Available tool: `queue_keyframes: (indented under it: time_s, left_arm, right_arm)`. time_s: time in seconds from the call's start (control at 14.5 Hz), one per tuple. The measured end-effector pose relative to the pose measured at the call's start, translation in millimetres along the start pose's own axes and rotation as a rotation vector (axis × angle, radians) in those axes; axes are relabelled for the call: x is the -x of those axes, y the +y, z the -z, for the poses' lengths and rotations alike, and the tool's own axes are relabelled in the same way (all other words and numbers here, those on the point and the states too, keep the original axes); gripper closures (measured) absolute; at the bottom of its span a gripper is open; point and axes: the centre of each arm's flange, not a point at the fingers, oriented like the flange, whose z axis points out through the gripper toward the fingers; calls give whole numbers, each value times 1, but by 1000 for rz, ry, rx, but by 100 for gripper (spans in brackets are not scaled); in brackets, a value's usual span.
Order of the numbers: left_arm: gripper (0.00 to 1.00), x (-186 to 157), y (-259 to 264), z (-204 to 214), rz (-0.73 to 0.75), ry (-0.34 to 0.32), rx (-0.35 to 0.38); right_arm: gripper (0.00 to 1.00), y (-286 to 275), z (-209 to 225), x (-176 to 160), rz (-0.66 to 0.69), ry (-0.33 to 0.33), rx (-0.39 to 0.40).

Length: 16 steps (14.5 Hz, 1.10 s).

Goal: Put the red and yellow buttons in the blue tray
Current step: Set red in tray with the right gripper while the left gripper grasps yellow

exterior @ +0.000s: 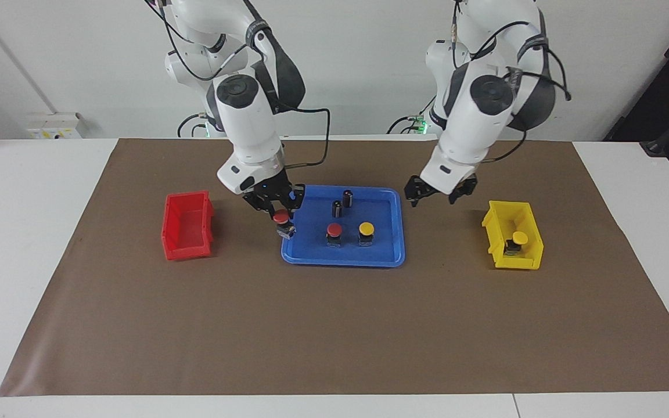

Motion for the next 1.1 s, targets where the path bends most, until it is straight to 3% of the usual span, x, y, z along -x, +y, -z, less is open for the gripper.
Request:
queue_keyframes:
  time_s: [0.21, 0.34, 0.69, 0.83, 1.1]
  left_arm:
    - [0, 4, -103, 29, -48, -3, 13]
    - [0, 7, -133, 32, -56, 6, 19]
    - [3, -2, -167, -30, -35, 91, 14]
    - [15, -9, -173, -51, -27, 106, 7]
    - [26, -19, -180, -87, -14, 125, -3]
  right_arm:
    - [59, -12, -38, 1, -5, -34, 27]
    - [59, -11, -51, 3, -5, -63, 43]
    - [59, -13, -65, 13, -14, -78, 53]
    - [59, -16, -73, 17, -17, -69, 49]
    - [58, -14, -84, 21, -21, -76, 55]
